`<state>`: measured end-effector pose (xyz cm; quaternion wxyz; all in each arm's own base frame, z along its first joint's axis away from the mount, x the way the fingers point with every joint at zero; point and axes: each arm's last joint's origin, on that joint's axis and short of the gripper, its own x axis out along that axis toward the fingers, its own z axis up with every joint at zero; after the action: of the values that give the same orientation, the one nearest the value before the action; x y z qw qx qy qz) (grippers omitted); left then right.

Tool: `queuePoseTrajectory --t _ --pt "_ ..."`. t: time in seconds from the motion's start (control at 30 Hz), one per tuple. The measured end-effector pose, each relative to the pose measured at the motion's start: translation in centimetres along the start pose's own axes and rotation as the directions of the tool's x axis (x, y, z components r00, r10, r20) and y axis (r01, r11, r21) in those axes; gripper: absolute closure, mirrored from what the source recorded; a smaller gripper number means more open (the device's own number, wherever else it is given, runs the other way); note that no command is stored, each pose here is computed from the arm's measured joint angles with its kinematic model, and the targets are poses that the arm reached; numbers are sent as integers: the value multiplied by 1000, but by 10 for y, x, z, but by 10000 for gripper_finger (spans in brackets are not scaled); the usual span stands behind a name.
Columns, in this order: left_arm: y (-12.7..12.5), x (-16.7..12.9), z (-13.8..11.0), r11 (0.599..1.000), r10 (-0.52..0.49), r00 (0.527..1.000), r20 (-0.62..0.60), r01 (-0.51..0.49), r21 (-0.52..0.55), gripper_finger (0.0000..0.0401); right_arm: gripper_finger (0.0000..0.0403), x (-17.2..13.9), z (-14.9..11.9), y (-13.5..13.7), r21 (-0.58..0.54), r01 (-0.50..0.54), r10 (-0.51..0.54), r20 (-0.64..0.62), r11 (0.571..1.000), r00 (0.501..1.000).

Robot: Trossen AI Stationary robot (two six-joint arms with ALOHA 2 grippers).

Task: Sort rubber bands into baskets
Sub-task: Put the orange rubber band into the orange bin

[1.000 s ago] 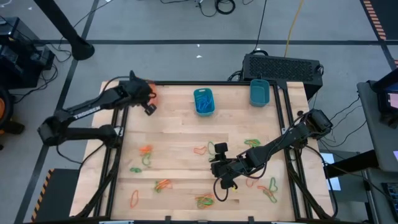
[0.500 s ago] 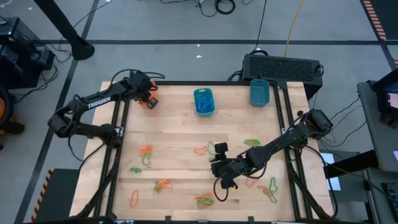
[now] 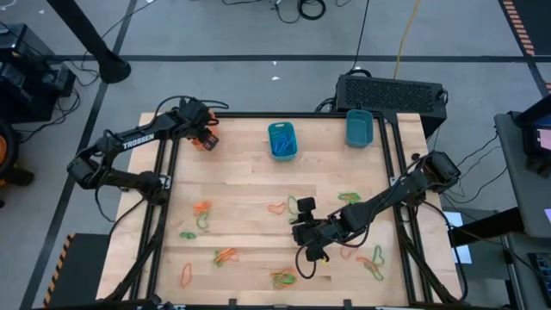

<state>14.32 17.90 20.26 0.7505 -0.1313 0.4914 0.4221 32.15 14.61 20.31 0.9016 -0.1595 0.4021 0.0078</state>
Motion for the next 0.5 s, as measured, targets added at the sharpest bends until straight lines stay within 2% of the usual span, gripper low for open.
queuePoseTrajectory --t 0.1,0.23,0.33,0.5 --pt "0 -1 -2 1000 -3 1000 -29 3 4 225 259 0 0 0 0 0 0 -3 1000 1000" --pt "-4 -5 -4 999 -43 996 -79 43 -10 219 259 -1 -3 -1 18 4 -3 -46 1000 999" --pt "-14 -12 -5 987 -161 984 -77 161 -1 219 259 -11 -6 -3 77 23 -11 -151 997 989" --pt "-47 -33 1 932 -358 932 49 354 77 218 259 -32 -21 -2 209 91 -24 -303 974 953"
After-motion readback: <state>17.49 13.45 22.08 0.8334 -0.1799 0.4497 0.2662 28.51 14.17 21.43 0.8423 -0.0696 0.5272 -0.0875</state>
